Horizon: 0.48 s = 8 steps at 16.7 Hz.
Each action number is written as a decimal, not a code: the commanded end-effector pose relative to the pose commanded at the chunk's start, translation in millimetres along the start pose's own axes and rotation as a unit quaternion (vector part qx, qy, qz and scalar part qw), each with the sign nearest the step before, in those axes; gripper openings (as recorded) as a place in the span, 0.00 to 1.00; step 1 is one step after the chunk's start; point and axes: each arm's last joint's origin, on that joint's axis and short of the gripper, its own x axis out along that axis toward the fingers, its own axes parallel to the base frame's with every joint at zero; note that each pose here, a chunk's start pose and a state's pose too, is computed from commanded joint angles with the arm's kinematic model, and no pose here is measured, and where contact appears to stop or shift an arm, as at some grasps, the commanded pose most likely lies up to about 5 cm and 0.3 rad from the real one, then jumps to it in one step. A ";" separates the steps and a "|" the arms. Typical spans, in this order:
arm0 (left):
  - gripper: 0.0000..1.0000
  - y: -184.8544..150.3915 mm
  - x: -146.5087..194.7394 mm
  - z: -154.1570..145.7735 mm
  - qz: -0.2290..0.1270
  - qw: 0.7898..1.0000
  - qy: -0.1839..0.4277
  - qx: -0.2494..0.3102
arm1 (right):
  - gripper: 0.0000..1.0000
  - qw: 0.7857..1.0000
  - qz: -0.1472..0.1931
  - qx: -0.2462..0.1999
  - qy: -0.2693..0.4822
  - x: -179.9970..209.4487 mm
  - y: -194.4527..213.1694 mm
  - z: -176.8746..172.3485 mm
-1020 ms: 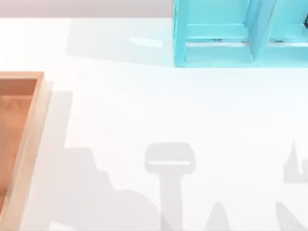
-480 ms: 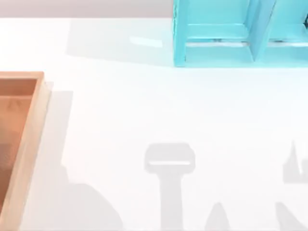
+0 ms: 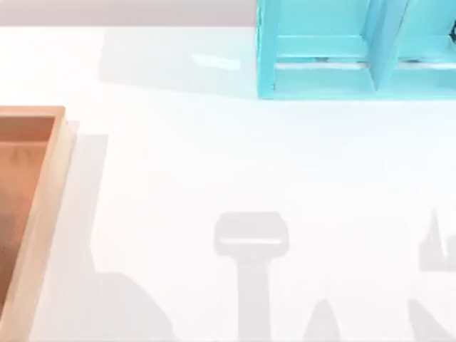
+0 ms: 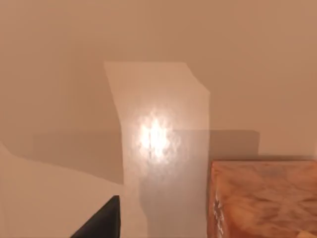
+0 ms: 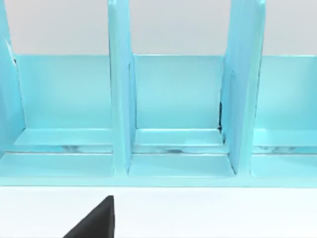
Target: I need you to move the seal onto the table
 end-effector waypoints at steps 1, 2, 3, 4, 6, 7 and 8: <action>0.77 0.0 0.0 0.0 0.000 1.000 0.000 0.000 | 1.00 1.000 0.000 0.000 0.000 0.0 0.0 0.0; 0.70 0.0 0.0 0.0 0.000 1.000 0.000 0.000 | 1.00 1.000 0.000 0.000 0.000 0.0 0.0 0.0; 0.62 0.0 0.0 0.0 0.000 1.000 0.000 0.000 | 1.00 1.000 0.000 0.000 0.000 0.0 0.0 0.0; 0.55 0.0 0.0 0.0 0.000 1.000 0.000 0.000 | 1.00 1.000 0.000 0.000 0.000 0.0 0.0 0.0; 0.40 0.0 0.0 0.0 0.000 1.000 0.000 0.000 | 1.00 1.000 0.000 0.000 0.000 0.0 0.0 0.0; 0.32 0.0 0.0 0.0 0.000 1.000 0.000 0.000 | 1.00 1.000 0.000 0.000 0.000 0.0 0.0 0.0; 0.25 0.0 0.0 0.0 0.000 1.000 0.000 0.000 | 1.00 1.000 0.000 0.000 0.000 0.0 0.0 0.0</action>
